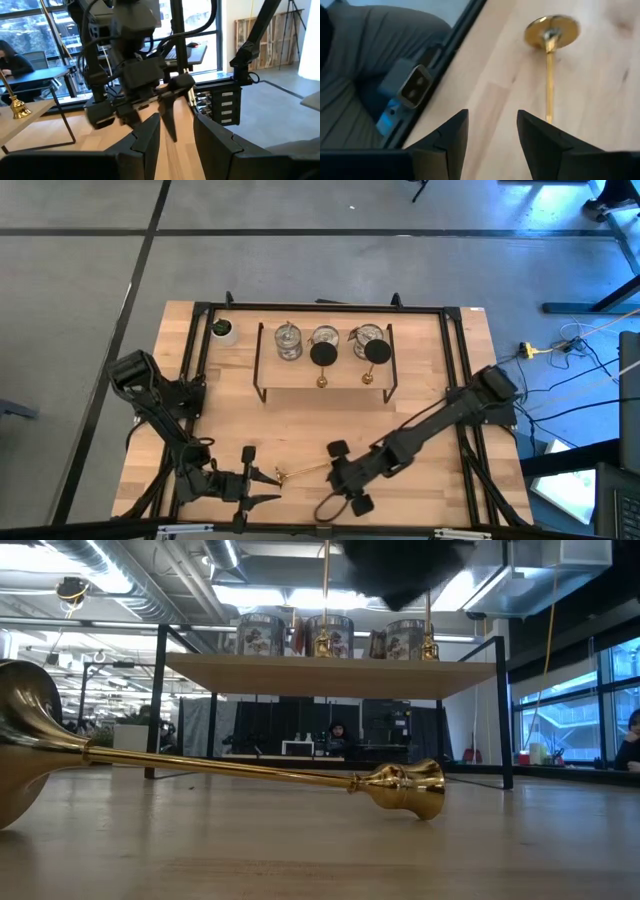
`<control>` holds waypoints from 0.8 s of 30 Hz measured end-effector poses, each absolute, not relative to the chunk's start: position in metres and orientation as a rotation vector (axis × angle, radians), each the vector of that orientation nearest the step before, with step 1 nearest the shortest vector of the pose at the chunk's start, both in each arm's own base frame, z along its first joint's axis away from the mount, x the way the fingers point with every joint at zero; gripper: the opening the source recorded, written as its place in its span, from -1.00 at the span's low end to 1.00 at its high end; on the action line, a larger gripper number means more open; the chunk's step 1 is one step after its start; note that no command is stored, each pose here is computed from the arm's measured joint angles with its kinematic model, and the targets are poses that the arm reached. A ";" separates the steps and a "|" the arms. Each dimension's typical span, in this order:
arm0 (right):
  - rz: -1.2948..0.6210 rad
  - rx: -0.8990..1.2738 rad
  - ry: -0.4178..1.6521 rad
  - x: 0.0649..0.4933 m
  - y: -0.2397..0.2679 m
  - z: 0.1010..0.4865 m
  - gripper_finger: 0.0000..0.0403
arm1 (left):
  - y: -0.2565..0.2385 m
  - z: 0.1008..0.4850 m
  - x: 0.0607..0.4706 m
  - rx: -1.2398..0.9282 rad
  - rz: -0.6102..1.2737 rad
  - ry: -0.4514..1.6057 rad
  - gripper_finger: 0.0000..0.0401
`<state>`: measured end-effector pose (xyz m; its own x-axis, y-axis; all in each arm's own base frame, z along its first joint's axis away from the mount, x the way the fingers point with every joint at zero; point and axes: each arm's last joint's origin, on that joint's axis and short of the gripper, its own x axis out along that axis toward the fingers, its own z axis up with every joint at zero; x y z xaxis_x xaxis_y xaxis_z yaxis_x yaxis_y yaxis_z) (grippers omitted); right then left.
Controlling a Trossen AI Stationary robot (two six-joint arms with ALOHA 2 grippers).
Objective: Pick & Place candle stick holders
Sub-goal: Put the gold candle holder on the shelf
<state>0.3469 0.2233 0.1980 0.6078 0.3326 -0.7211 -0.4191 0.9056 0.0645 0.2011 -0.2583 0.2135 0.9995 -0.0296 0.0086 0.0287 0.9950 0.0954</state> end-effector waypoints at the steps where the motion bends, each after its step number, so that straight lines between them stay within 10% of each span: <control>1: 0.431 -0.120 0.809 0.352 0.223 0.199 -0.14 | -0.258 0.213 0.201 0.097 -0.030 -0.009 -0.44; 24: 0.372 -0.101 0.880 0.384 0.201 0.176 -0.14 | -0.260 0.211 0.200 0.110 -0.046 0.004 -0.44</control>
